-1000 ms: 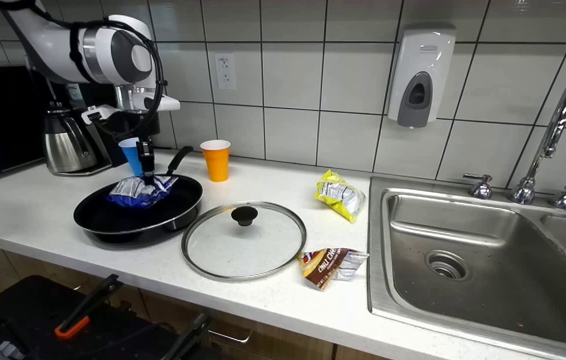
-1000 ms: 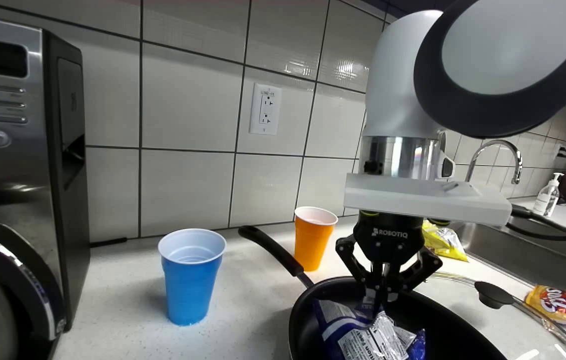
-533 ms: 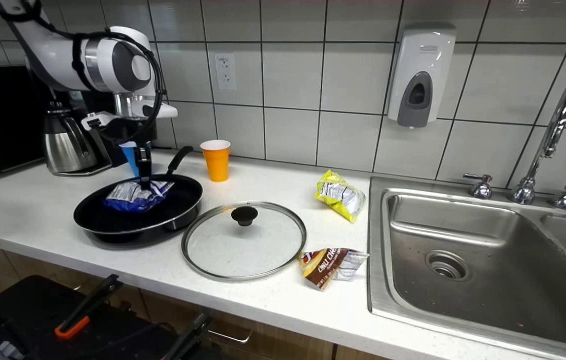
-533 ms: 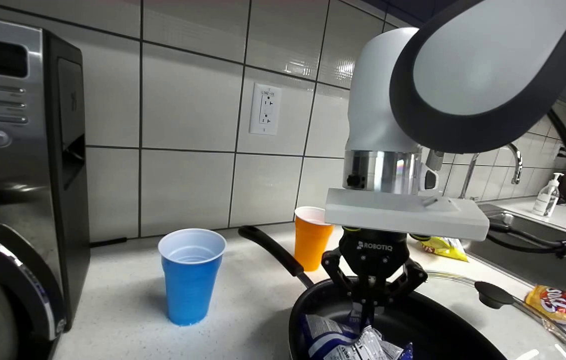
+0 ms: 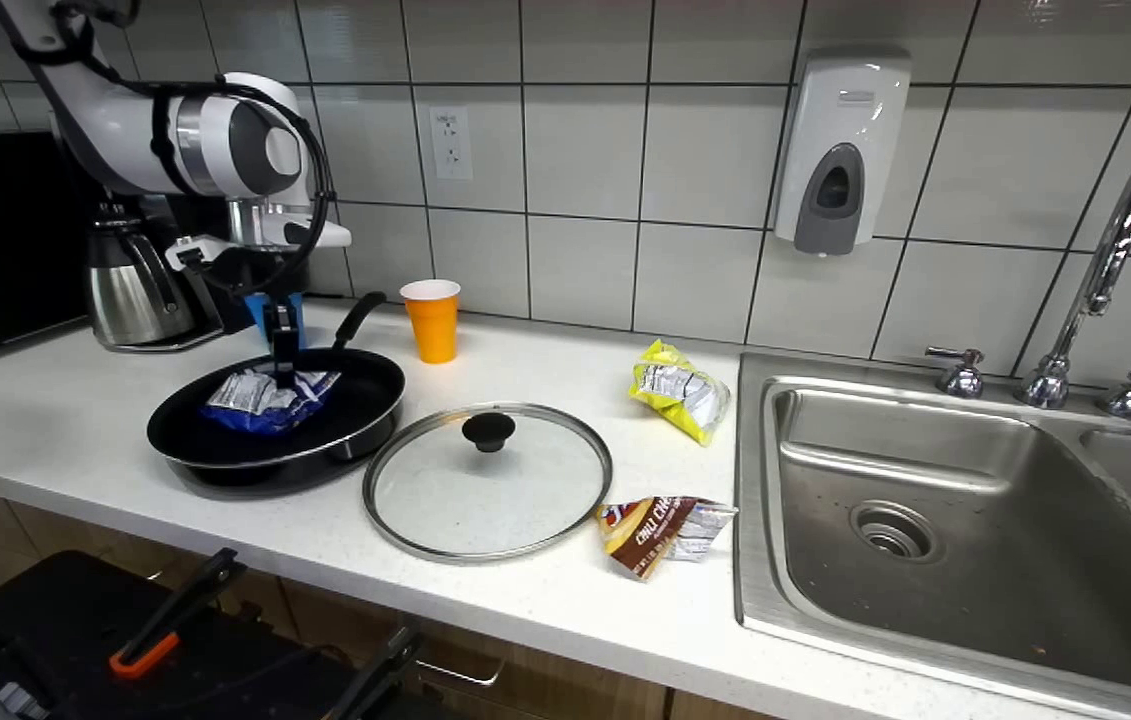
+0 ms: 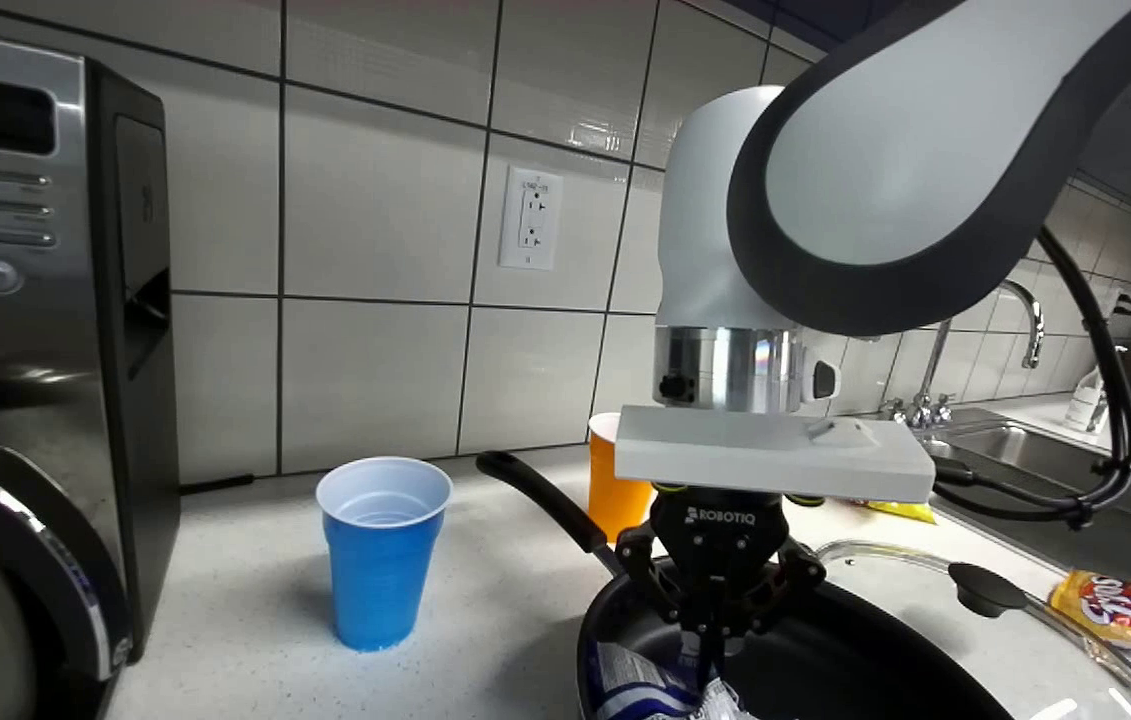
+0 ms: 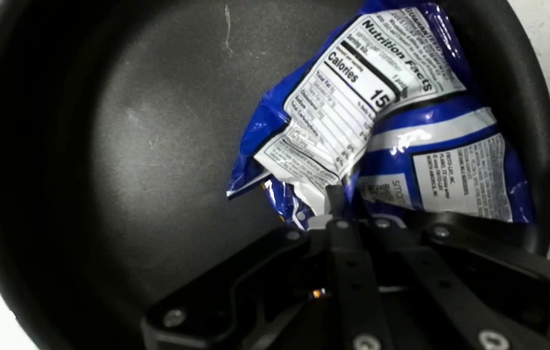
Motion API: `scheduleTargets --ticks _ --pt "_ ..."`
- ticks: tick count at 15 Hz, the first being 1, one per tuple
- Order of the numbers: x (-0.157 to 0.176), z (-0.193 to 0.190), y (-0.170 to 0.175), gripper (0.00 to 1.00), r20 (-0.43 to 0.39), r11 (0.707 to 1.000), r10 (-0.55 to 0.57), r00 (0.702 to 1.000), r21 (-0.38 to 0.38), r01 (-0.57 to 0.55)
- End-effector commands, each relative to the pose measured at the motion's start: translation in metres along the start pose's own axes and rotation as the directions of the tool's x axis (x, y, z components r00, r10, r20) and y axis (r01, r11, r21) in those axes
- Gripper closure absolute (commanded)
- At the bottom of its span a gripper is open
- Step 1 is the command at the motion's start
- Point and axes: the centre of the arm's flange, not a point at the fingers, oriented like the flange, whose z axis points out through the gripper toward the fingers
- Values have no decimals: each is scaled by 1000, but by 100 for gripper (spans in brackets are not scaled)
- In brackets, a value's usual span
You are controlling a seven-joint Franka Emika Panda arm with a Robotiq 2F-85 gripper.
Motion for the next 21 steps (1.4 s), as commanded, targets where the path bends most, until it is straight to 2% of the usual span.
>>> scheduleTargets --ticks 1,2,3,5,12,13,18,21 --pt "2 -4 -14 100 23 999 -28 999 -18 29" --pt "2 -6 -13 74 24 999 -29 999 -19 30" --pt "2 -7 -13 73 23 999 -28 999 -20 28" --pt "3 -14 -9 60 11 1000 -14 1000 -17 14" --pt "28 -43 17 6 -47 997 77 996 11 -77" --pt "32 -47 22 1 -52 996 92 994 13 -91" --pt "61 -65 51 0 -88 981 193 977 34 -191" --pt "79 -73 72 0 -108 963 268 957 49 -265"
